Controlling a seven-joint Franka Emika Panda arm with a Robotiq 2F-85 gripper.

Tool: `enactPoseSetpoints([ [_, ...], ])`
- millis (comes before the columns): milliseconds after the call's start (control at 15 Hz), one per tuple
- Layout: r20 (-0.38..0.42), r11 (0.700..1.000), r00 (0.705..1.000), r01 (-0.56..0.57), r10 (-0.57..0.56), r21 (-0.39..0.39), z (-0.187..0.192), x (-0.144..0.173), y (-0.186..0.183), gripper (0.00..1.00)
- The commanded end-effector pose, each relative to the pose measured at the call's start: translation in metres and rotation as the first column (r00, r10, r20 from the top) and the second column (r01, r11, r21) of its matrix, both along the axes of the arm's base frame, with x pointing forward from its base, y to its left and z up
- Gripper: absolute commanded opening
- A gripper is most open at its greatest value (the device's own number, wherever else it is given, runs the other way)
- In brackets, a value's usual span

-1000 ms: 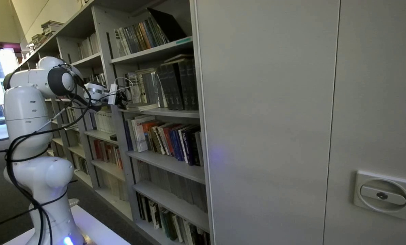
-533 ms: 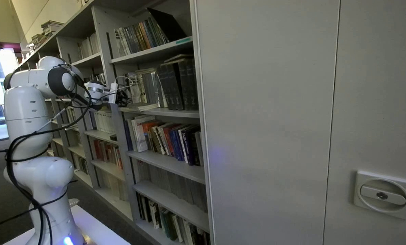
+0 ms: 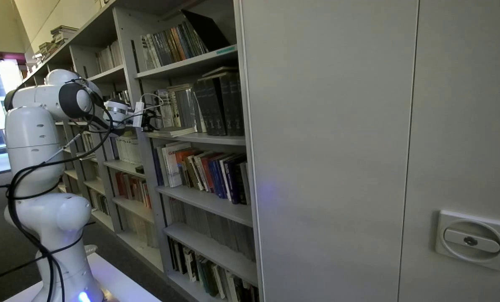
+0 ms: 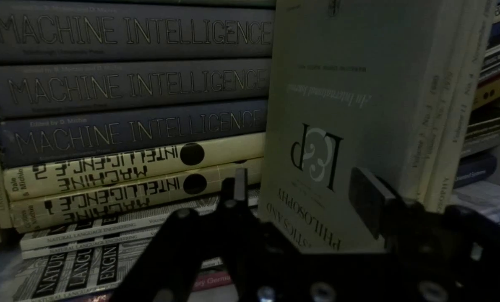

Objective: Pick up the book and arrange it on the shelf with the other books

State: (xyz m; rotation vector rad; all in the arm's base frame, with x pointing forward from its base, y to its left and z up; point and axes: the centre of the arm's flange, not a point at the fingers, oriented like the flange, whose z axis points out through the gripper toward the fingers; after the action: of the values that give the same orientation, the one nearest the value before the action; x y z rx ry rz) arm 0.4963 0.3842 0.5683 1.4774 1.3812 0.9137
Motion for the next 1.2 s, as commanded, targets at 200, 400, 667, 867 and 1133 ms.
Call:
enactPoseSetpoints([
  [200,0.055,0.999,0.998,-0.021,0.022,-0.029,0.026,-0.004,0.004,1.00],
  [400,0.071,0.999,0.997,-0.030,0.032,-0.031,0.037,-0.011,0.007,1.00],
  [667,0.075,0.999,0.996,-0.042,0.044,-0.021,0.044,-0.019,0.010,1.00],
  [867,0.057,0.998,0.997,-0.053,0.054,-0.026,0.042,-0.022,0.009,1.00],
  [1133,0.001,0.998,0.999,-0.043,0.043,-0.045,0.034,-0.021,0.004,1.00],
])
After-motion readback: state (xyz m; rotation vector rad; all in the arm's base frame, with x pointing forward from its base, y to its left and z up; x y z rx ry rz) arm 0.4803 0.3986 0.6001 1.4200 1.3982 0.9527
